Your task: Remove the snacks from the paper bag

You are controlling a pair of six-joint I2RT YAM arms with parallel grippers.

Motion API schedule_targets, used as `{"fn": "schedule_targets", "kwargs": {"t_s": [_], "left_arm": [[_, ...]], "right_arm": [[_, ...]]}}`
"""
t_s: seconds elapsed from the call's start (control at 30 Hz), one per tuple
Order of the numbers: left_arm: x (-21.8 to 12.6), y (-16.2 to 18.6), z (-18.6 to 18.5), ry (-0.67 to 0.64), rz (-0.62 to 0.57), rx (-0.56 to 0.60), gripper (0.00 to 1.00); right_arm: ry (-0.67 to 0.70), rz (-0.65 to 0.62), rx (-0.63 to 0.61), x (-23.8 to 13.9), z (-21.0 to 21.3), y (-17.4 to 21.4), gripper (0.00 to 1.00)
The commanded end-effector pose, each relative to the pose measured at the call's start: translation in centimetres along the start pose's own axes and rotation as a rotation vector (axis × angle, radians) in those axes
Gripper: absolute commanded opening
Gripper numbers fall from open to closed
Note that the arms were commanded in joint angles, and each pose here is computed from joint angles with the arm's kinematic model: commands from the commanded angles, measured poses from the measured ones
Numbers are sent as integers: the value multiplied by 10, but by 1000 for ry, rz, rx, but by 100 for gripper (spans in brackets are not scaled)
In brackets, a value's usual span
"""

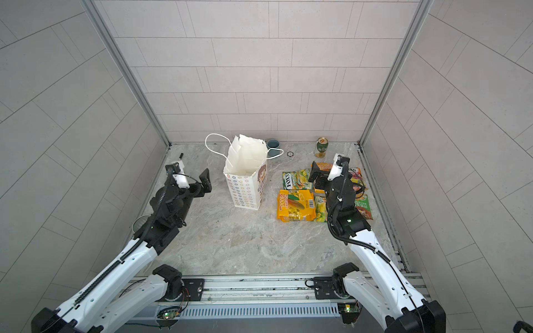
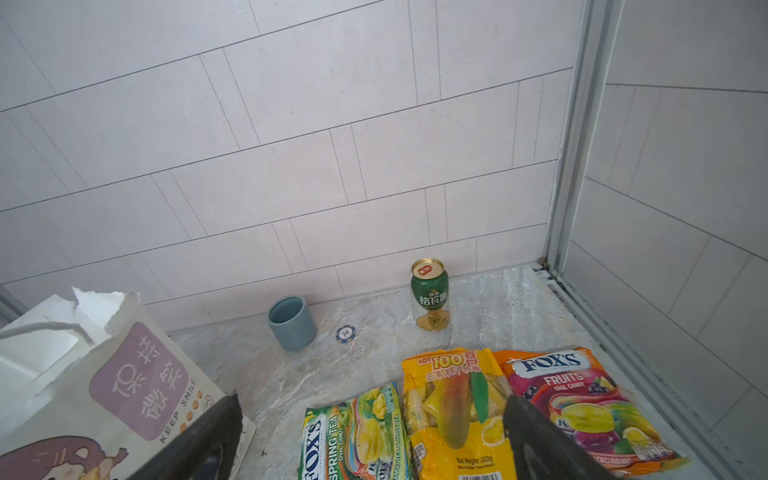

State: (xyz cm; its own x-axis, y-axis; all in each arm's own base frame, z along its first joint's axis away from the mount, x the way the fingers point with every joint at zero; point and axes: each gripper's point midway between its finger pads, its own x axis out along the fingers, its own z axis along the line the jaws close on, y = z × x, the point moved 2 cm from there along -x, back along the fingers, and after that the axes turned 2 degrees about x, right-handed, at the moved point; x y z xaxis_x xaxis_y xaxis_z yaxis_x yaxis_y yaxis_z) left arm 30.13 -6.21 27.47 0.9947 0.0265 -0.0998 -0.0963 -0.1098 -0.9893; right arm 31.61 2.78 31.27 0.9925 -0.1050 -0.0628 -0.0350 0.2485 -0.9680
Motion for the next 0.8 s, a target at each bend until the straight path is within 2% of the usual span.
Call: {"fn": "schedule_targets", "kwargs": {"t_s": [0.0,0.07,0.17,0.3,0.37,0.5,0.63,0.77], "left_arm": [[-11,-25,34,-196,-213,-30,100],[-14,-10,47,-266,-233,-46,100],[-10,10,51,-293,-195,27,100],[-9,31,68,-413,-140,93,100],[-9,47,72,-431,-113,138,100],[-7,64,72,-411,-80,151,100],[-6,78,84,-453,-46,175,100],[1,98,101,-471,23,150,100]], "right_arm": [[118,-172,-5,-13,-21,-30,99],[190,-192,10,-19,-39,-13,99],[236,-238,23,-30,-53,-2,99],[315,-232,-26,-38,-70,14,99],[316,-211,-66,-39,-73,24,99],[334,-174,-113,-45,-81,43,99],[345,-194,-125,-50,-87,49,99],[381,-139,-173,-49,-94,64,99]]}}
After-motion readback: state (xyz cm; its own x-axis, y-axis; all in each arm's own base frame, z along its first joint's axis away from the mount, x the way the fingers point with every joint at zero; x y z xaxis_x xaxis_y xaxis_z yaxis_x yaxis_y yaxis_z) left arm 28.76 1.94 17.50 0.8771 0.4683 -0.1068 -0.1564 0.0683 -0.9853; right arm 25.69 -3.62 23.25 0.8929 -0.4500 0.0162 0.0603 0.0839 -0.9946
